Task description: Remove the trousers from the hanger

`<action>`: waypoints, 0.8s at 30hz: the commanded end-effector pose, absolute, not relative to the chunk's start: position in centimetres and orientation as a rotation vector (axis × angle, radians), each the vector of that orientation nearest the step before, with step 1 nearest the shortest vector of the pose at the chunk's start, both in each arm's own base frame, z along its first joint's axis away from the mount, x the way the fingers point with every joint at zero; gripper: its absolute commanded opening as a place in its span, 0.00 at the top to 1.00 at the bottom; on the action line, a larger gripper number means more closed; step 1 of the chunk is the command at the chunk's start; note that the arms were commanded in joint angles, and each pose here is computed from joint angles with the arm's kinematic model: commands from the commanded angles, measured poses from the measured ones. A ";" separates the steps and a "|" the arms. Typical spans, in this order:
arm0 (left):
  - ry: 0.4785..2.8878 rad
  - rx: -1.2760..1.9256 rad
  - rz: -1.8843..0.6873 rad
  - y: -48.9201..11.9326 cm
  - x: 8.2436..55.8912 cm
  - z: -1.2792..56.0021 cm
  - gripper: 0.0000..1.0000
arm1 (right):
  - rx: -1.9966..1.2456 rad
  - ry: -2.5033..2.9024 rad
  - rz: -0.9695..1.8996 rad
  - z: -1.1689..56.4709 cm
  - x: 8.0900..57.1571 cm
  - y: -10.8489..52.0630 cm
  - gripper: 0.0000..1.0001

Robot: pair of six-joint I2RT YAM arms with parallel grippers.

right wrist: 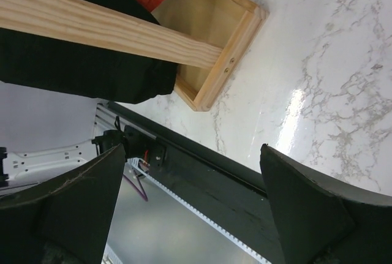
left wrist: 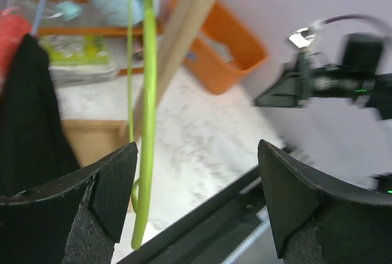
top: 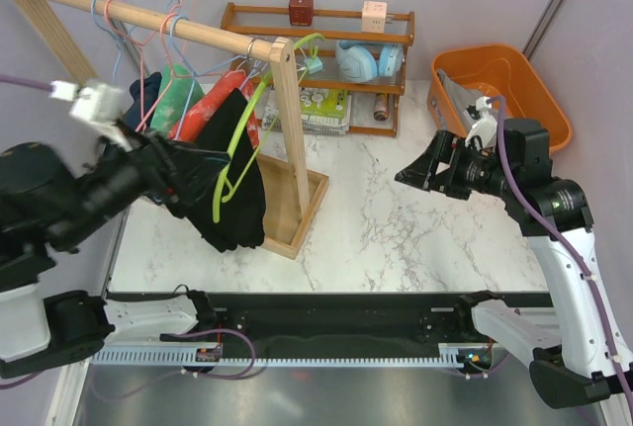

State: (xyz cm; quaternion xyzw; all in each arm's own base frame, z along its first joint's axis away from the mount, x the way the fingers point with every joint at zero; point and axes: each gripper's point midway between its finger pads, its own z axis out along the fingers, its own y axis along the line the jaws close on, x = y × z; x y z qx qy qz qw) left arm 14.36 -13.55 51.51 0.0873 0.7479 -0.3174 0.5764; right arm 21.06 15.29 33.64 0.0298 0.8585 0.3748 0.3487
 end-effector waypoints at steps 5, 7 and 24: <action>1.444 0.429 -1.481 -20.0 6.2 59.1 0.19 | 0.087 2.241 1.117 32.2 17.4 16.2 0.02; 1.461 0.516 -1.564 -23.3 6.0 58.7 0.20 | 0.095 2.241 1.130 31.9 16.9 16.2 0.02; 1.690 0.595 -1.218 -43.8 8.5 43.7 0.14 | 0.269 2.326 1.083 22.7 17.5 15.5 0.02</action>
